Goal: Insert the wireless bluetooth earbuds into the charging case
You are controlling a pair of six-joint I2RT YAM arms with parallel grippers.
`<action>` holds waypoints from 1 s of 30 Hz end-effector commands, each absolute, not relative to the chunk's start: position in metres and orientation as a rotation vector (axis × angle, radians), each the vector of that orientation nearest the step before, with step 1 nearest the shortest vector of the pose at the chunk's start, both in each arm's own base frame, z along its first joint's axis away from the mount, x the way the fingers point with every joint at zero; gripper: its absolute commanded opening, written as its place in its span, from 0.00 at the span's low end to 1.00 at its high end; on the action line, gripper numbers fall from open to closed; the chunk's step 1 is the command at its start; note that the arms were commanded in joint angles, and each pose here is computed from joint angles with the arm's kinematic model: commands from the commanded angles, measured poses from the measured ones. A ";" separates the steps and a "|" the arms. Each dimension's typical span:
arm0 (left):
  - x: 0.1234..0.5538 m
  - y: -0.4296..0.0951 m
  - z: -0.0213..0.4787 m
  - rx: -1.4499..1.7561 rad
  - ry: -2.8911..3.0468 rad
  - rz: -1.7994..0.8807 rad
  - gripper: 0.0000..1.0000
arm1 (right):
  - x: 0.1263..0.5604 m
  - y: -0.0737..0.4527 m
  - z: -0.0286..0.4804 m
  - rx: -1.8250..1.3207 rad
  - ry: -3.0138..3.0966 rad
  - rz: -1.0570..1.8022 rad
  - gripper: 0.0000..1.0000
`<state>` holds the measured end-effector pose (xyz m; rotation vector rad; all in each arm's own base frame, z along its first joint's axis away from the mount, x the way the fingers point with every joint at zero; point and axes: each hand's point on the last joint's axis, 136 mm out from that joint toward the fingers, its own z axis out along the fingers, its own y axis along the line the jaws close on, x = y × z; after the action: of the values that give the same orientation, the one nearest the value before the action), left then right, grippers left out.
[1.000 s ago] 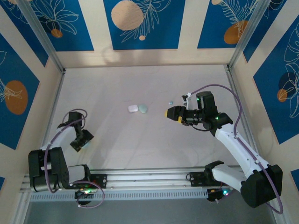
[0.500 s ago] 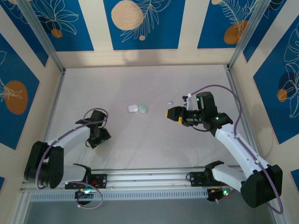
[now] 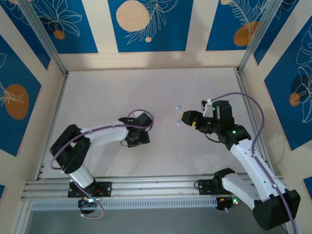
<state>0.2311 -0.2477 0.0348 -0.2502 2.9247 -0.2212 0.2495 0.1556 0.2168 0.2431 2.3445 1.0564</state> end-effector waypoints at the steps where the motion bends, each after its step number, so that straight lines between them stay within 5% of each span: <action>1: 0.225 -0.271 0.031 -0.212 2.948 -0.225 0.62 | 0.244 0.145 0.204 0.317 2.384 1.015 0.72; 13: 0.220 -0.294 0.027 -0.095 2.968 -0.238 0.64 | 0.244 0.138 0.201 0.335 2.388 1.014 0.72; 21: 0.226 -0.290 0.037 -0.027 2.922 -0.220 0.80 | 0.241 0.149 0.188 0.259 2.477 1.055 0.65; 30: 0.243 -0.260 0.084 -0.032 2.721 -0.237 0.87 | 0.251 0.165 0.181 0.135 2.503 1.097 0.65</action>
<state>0.2350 -0.2808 0.0628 -0.0304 2.8225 -0.2696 0.2475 0.1540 0.1634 0.2665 2.5615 1.0459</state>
